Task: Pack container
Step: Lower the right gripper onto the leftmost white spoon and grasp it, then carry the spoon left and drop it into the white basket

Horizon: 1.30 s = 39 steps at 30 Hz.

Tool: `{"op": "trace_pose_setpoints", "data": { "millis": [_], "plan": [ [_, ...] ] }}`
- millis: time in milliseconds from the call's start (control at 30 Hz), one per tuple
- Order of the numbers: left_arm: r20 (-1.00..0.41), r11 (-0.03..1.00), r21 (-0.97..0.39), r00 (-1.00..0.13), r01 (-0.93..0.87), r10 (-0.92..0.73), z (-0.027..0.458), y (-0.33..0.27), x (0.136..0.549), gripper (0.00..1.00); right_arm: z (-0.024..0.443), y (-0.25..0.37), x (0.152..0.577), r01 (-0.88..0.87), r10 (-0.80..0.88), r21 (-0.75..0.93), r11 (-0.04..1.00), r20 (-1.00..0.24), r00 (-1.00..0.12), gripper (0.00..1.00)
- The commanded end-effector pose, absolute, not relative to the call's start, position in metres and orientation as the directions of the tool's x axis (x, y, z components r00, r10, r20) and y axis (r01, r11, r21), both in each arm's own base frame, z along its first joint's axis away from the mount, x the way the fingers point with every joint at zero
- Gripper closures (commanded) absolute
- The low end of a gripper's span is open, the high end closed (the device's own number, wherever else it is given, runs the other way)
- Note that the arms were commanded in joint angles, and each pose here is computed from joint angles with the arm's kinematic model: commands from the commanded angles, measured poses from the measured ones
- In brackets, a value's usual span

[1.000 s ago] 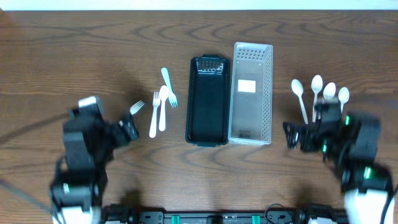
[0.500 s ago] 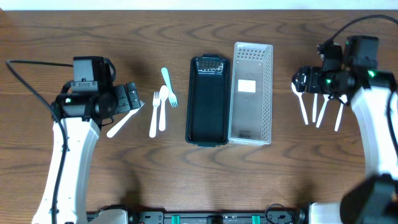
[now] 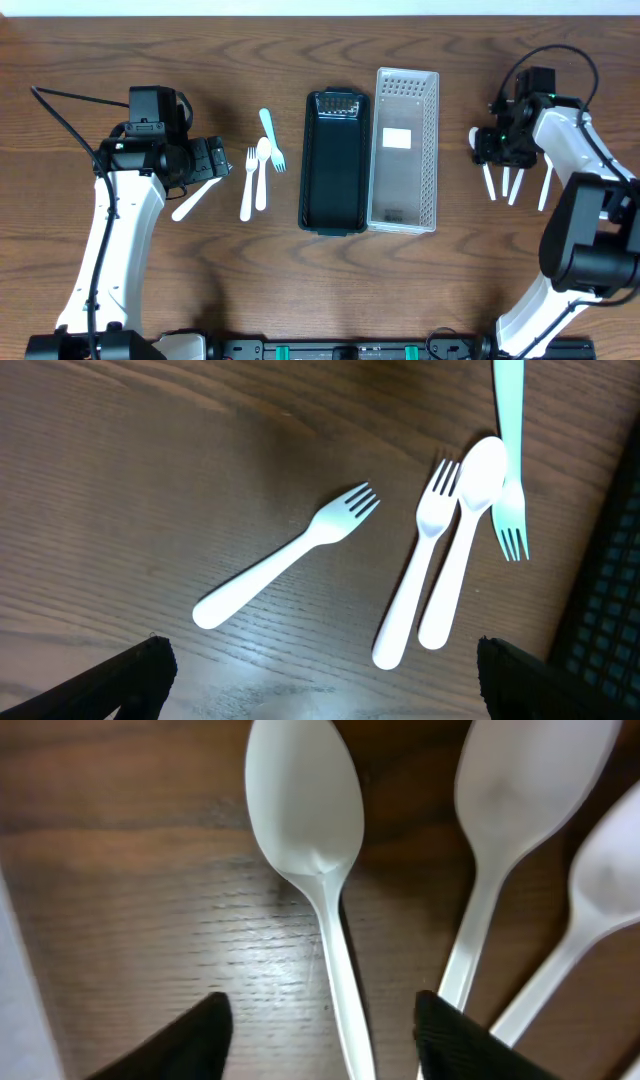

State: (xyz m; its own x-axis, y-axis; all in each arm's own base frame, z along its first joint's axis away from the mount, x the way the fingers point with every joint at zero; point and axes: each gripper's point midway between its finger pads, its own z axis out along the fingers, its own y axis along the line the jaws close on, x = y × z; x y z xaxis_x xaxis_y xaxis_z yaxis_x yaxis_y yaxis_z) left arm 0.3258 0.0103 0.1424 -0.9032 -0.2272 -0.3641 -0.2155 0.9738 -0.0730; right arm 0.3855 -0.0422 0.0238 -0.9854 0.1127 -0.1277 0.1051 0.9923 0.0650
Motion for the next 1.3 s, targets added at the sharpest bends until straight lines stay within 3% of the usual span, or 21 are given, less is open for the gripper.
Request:
{"op": "trace_pose_setpoints", "data": {
  "millis": [0,433,767,933,1133,1267],
  "plan": [
    [-0.373,0.975,-0.077,-0.901,-0.208,-0.222,0.147,0.011,0.329,0.02,0.012,-0.044,0.39,0.104,0.109,0.05,0.993,-0.109,-0.988,0.44],
    [-0.373,0.975,-0.077,-0.901,-0.208,-0.222,0.147,0.011,0.329,0.02,-0.004,-0.053,0.385,0.107,0.106,-0.013,0.994,-0.069,-0.992,0.64],
    [-0.373,0.975,-0.077,-0.901,-0.208,-0.222,0.147,0.011,0.329,0.02,0.004,-0.047,0.381,0.105,0.105,-0.011,0.994,-0.035,-0.994,0.99],
    [-0.373,0.975,-0.077,-0.901,-0.208,-0.222,0.147,0.011,0.329,0.02,0.065,-0.038,0.398,0.122,0.121,-0.006,0.993,-0.068,-0.99,0.99],
    [-0.373,0.975,-0.077,-0.901,-0.208,-0.222,0.147,0.011,0.329,0.02,0.168,0.015,0.423,0.057,0.077,0.082,0.995,-0.256,-0.964,0.99],
    [-0.373,0.975,-0.077,-0.901,-0.208,-0.222,0.147,0.011,0.329,0.02,0.184,0.066,0.427,0.058,0.109,0.171,0.983,-0.304,-0.946,0.99]
  ]
}}
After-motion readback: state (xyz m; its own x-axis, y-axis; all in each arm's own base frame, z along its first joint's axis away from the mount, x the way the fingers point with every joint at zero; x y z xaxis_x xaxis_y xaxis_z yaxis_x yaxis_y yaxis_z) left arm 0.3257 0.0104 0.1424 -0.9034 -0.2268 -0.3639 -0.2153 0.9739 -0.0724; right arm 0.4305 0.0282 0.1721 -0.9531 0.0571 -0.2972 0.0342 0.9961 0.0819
